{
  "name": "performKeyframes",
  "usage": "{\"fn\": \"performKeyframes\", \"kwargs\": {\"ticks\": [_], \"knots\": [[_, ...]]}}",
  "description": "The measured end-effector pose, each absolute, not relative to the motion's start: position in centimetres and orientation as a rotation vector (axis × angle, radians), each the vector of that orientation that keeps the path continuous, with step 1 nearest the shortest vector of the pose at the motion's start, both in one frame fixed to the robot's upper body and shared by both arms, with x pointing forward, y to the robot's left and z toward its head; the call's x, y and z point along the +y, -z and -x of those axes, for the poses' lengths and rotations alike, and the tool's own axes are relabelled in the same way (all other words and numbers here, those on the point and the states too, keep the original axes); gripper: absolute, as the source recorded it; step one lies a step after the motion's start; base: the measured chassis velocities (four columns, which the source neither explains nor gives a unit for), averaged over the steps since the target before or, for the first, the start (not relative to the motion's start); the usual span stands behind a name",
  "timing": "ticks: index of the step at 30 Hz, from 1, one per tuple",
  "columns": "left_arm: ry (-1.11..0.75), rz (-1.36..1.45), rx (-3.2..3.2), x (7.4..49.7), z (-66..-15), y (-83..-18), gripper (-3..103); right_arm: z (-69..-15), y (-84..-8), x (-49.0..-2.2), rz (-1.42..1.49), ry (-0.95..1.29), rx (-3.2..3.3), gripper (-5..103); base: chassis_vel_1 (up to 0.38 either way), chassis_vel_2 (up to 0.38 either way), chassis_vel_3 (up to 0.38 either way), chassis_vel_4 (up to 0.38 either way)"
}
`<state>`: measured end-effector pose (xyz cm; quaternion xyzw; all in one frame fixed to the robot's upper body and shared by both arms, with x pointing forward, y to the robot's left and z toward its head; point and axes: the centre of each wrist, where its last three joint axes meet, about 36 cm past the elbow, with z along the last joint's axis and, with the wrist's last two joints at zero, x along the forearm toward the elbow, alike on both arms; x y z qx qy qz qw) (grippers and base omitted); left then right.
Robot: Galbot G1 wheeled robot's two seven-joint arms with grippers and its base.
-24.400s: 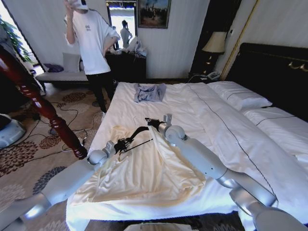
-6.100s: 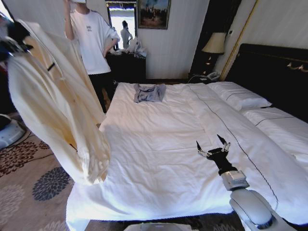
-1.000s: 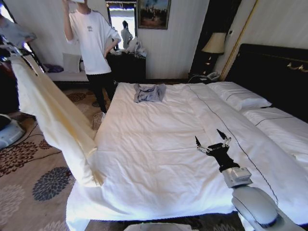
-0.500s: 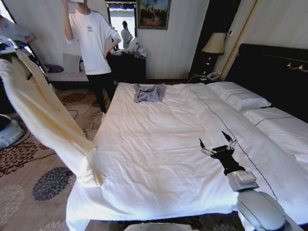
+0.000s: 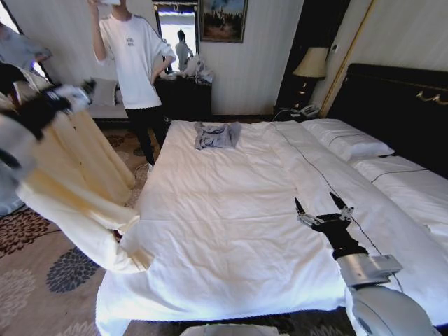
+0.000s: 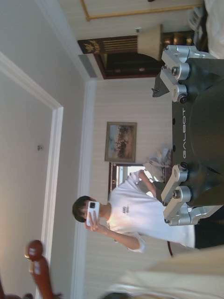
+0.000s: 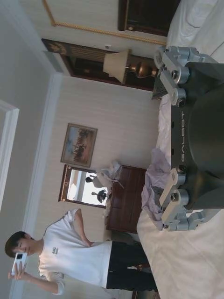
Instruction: Pick up the clothes from the bed and hang them on the clothes hanger.
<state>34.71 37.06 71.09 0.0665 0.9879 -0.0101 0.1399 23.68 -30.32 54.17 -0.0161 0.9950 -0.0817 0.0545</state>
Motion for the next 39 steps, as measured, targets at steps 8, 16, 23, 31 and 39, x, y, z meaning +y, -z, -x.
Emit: {"fn": "performKeyframes", "kwargs": {"ticks": [8,16,23,31,39], "knots": [[-0.151,-0.118,2.935,36.4,-29.3,-60.0,100,-23.7,-52.9,-30.4,0.045,0.195,3.066,100,0.0,0.0,0.0,0.0],[-0.199,-0.007,3.029,37.0,-22.1,-48.8,100,-23.4,-50.0,-30.3,0.067,0.262,3.057,100,0.0,0.0,0.0,0.0],[-0.213,-0.066,3.011,35.8,-21.0,-48.0,100,-23.4,-48.5,-30.2,0.056,0.317,3.05,100,0.0,0.0,0.0,0.0],[-0.192,-0.122,3.027,34.5,-18.6,-46.3,100,-23.3,-48.2,-30.0,0.095,0.31,3.046,100,0.0,0.0,0.0,0.0],[-0.144,-0.09,3.022,34.1,-18.1,-45.8,100,-23.1,-48.0,-30.0,0.102,0.319,3.041,100,0.0,0.0,0.0,0.0]]}}
